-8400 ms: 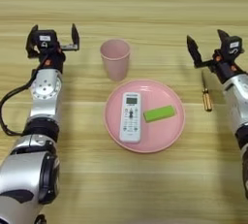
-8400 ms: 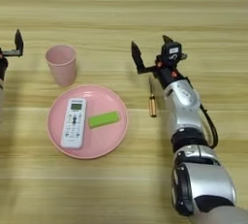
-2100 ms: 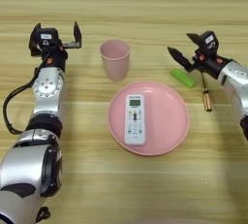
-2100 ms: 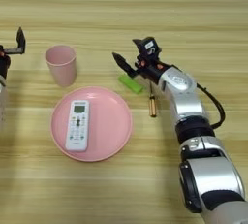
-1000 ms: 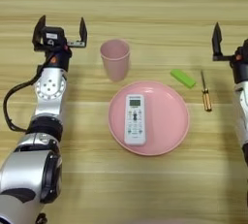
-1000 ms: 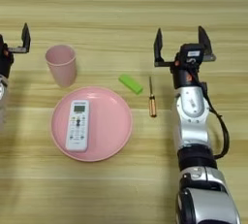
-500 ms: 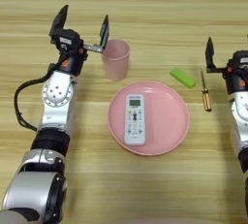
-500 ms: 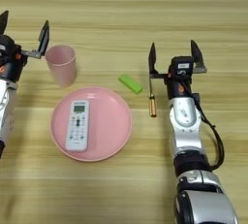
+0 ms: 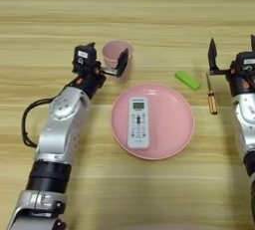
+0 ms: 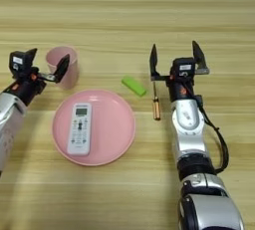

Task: Move the objects on the table

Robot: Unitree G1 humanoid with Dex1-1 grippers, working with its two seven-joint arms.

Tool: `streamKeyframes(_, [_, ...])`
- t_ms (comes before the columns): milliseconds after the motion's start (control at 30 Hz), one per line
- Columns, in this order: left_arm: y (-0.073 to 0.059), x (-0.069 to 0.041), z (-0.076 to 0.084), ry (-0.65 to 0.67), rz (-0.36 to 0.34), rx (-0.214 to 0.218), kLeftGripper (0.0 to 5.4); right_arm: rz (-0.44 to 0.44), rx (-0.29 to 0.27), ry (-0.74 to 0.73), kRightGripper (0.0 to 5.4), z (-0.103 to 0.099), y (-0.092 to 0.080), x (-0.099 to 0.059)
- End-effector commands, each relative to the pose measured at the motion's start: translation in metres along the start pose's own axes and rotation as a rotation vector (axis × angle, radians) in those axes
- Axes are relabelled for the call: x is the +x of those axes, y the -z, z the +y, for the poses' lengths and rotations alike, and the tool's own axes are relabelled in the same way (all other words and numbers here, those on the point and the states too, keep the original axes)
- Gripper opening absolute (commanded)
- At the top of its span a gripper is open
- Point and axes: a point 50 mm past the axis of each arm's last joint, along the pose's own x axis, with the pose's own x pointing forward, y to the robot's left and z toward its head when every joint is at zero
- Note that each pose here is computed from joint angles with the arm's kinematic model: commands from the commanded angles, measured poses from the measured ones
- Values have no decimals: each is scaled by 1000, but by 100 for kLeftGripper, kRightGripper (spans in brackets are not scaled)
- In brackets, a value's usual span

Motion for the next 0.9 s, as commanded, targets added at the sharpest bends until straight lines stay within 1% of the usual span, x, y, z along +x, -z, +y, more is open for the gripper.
streamKeyframes(33, [9, -9, 2, -1, 102, 41, 540, -12, 3, 0, 537, 1, -3, 5])
streamKeyframes(133, [13, -13, 3, -2, 139, 51, 540, -12, 3, -5, 537, 2, -3, 5])
streamKeyframes(233, [15, -15, 3, 10, 159, 55, 540, -12, 4, -7, 537, 3, -3, 5])
streamKeyframes(433, [22, -14, 6, 1, 188, 45, 540, -12, 5, -9, 537, 4, -3, 5])
streamKeyframes(700, [37, -4, 8, 12, 233, 46, 540, -7, 11, -15, 537, 6, -2, 6])
streamKeyframes(833, [41, 2, 8, 19, 239, 71, 540, -5, 13, -22, 537, 8, -2, 6])
streamKeyframes(867, [42, 3, 9, 18, 238, 88, 540, -5, 13, -24, 537, 9, -2, 6])
streamKeyframes(900, [42, 4, 9, 21, 237, 90, 540, -5, 14, -25, 537, 9, -2, 6])
